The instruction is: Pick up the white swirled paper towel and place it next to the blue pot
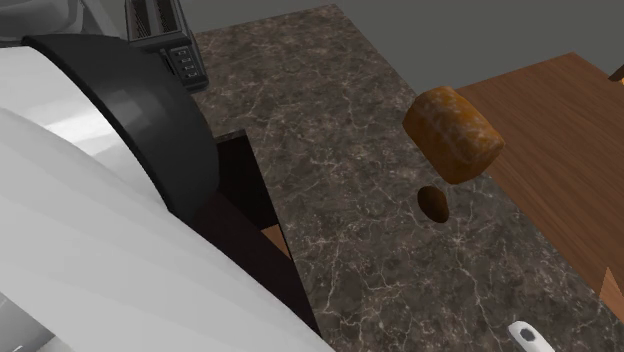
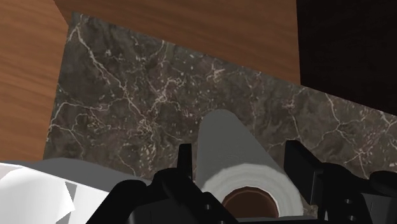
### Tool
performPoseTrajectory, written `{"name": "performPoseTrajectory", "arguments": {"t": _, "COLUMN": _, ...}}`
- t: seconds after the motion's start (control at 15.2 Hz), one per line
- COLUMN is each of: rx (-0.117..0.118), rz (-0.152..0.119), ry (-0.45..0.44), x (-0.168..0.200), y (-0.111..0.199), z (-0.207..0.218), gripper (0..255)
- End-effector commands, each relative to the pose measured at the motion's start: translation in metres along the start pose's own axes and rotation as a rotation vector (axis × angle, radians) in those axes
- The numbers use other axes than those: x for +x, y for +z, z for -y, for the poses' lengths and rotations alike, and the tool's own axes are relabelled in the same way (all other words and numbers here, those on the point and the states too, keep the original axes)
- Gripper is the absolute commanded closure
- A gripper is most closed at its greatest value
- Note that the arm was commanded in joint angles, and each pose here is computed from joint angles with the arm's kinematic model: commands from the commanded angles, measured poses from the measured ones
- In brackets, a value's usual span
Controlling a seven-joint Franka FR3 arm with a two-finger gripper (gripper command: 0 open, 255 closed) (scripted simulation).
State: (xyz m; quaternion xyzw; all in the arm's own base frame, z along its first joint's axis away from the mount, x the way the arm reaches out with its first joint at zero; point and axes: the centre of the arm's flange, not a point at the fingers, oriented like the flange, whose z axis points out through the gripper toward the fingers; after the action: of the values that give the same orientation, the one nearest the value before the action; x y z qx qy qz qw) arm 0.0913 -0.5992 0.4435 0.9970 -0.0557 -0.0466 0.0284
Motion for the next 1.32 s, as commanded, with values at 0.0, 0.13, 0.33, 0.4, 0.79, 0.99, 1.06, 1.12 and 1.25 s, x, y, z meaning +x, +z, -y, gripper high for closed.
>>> {"name": "performPoseTrajectory", "arguments": {"t": 0.0, "rx": 0.000, "rz": 0.000, "ry": 0.000, "x": 0.000, "y": 0.011, "z": 0.000, "gripper": 255}}
{"name": "performPoseTrajectory", "arguments": {"t": 0.13, "rx": 0.000, "rz": 0.000, "ry": 0.000, "x": 0.001, "y": 0.021, "z": 0.001, "gripper": 255}}
{"name": "performPoseTrajectory", "arguments": {"t": 0.33, "rx": 0.000, "rz": 0.000, "ry": 0.000, "x": 0.001, "y": 0.021, "z": 0.001, "gripper": 255}}
{"name": "performPoseTrajectory", "arguments": {"t": 0.4, "rx": 0.000, "rz": 0.000, "ry": 0.000, "x": 0.001, "y": 0.021, "z": 0.001, "gripper": 255}}
{"name": "performPoseTrajectory", "arguments": {"t": 0.79, "rx": 0.000, "rz": 0.000, "ry": 0.000, "x": 0.001, "y": 0.021, "z": 0.001, "gripper": 0}}
{"name": "performPoseTrajectory", "arguments": {"t": 0.99, "rx": 0.000, "rz": 0.000, "ry": 0.000, "x": 0.001, "y": 0.021, "z": 0.001, "gripper": 0}}
{"name": "performPoseTrajectory", "arguments": {"t": 1.06, "rx": 0.000, "rz": 0.000, "ry": 0.000, "x": 0.001, "y": 0.007, "z": 0.001, "gripper": 0}}
{"name": "performPoseTrajectory", "arguments": {"t": 1.12, "rx": 0.000, "rz": 0.000, "ry": 0.000, "x": 0.001, "y": -0.006, "z": 0.001, "gripper": 0}}
{"name": "performPoseTrajectory", "arguments": {"t": 1.25, "rx": 0.000, "rz": 0.000, "ry": 0.000, "x": 0.001, "y": -0.029, "z": 0.001, "gripper": 0}}
